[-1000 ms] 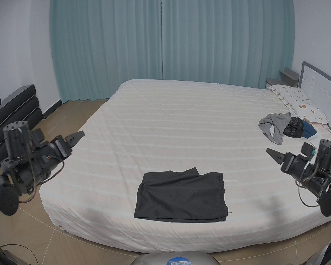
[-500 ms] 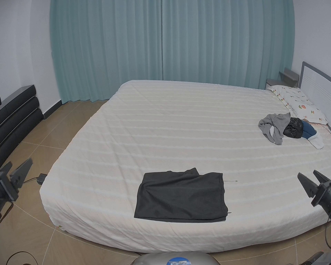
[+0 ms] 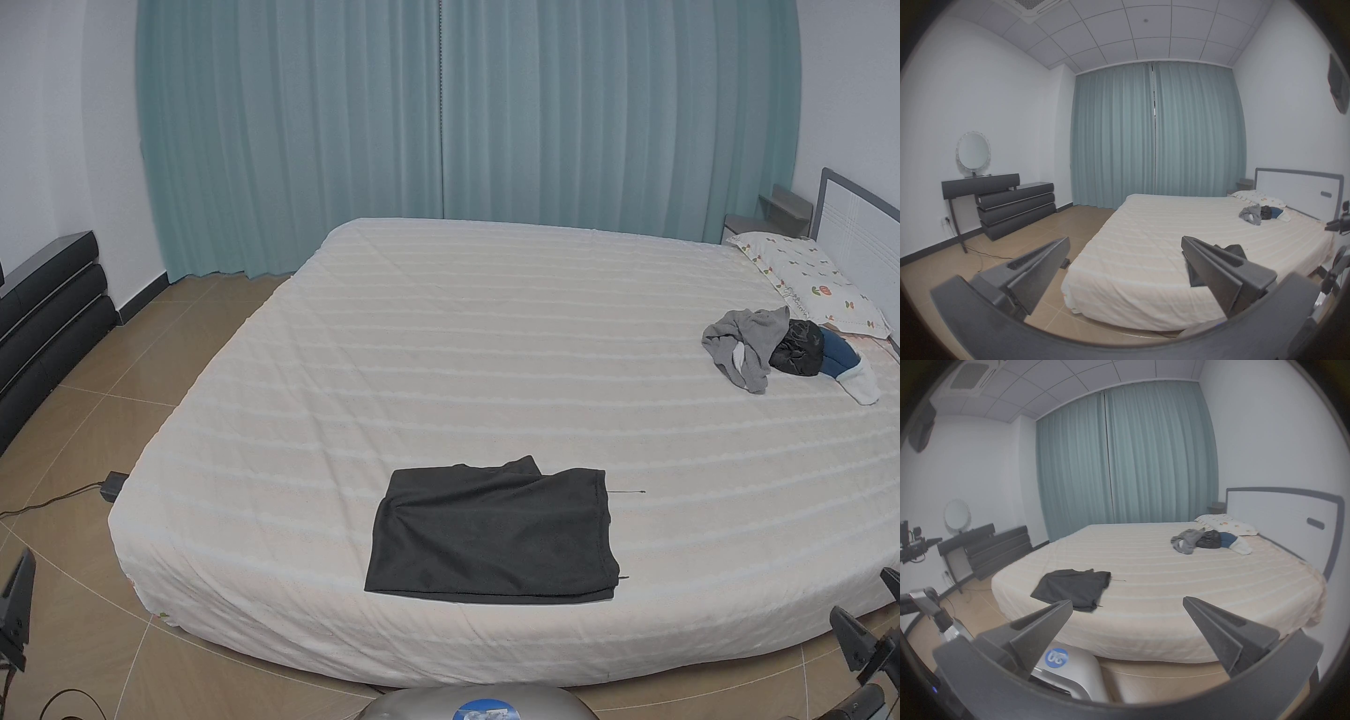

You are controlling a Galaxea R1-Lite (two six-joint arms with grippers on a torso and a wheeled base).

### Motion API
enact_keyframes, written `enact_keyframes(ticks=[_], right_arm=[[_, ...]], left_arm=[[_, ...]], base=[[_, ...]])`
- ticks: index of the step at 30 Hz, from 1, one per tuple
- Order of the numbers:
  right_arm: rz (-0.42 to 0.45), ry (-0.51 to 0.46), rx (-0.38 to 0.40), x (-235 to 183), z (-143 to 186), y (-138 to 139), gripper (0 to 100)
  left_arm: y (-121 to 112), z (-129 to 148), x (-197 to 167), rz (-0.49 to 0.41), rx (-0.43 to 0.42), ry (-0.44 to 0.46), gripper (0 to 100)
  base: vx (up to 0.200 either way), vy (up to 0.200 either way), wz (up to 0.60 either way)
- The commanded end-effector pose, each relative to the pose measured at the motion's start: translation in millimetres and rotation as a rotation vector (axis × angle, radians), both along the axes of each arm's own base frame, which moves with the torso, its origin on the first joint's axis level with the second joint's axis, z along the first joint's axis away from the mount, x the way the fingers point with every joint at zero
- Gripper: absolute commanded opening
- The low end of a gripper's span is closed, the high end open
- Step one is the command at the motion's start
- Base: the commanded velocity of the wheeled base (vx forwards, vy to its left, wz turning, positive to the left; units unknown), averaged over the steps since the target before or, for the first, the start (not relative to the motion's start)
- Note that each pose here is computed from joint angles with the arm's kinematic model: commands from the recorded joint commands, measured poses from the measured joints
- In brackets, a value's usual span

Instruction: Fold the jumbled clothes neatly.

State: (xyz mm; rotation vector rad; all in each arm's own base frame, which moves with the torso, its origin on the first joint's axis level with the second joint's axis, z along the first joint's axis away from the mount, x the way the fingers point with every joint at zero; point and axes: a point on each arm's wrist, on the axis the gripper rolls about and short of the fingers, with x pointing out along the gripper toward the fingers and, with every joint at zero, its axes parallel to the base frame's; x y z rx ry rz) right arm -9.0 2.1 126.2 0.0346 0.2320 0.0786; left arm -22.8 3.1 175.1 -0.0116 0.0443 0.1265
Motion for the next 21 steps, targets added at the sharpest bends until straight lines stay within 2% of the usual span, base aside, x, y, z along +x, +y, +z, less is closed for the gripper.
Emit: enact_keyframes(ticks=[1, 4, 9, 12, 13, 15, 19, 20, 21], right_arm=[[-0.121, -0.215, -0.075, -45, -2, -2, 100], [-0.154, -0.228, -0.079, -42, -4, -3, 100], [-0.166, -0.376, -0.094, -29, -9, -4, 100], [-0.172, -0.483, -0.157, -17, -25, -4, 100], [-0.162, -0.476, -0.166, -17, -26, -3, 100], [-0.169, -0.44, -0.163, -16, -29, -4, 100], [-0.16, -0.349, -0.179, -15, -38, -4, 100], [-0.155, -0.275, -0.179, -14, -45, -4, 100], [-0.155, -0.286, -0.173, -14, -44, -4, 100]], left_arm=[[0, -31, -38, 0.029, 0.051, -0.09, 100], [0, -43, -33, 0.036, 0.069, -0.083, 100], [0, -53, -18, 0.038, 0.046, -0.196, 100], [0, -75, -3, 0.037, 0.072, -0.277, 100], [0, -73, -4, 0.042, 0.076, -0.295, 100], [0, -76, -3, 0.038, 0.082, -0.254, 100], [0, -93, 0, 0.036, 0.08, -0.103, 100], [0, -97, -1, 0.021, 0.009, -0.056, 100], [0, -95, -1, 0.02, -0.023, -0.078, 100]], base=[[0.0, 0.0, 0.0], [0.0, 0.0, 0.0], [0.0, 0.0, 0.0], [0.0, 0.0, 0.0], [0.0, 0.0, 0.0], [0.0, 0.0, 0.0], [0.0, 0.0, 0.0], [0.0, 0.0, 0.0], [0.0, 0.0, 0.0]])
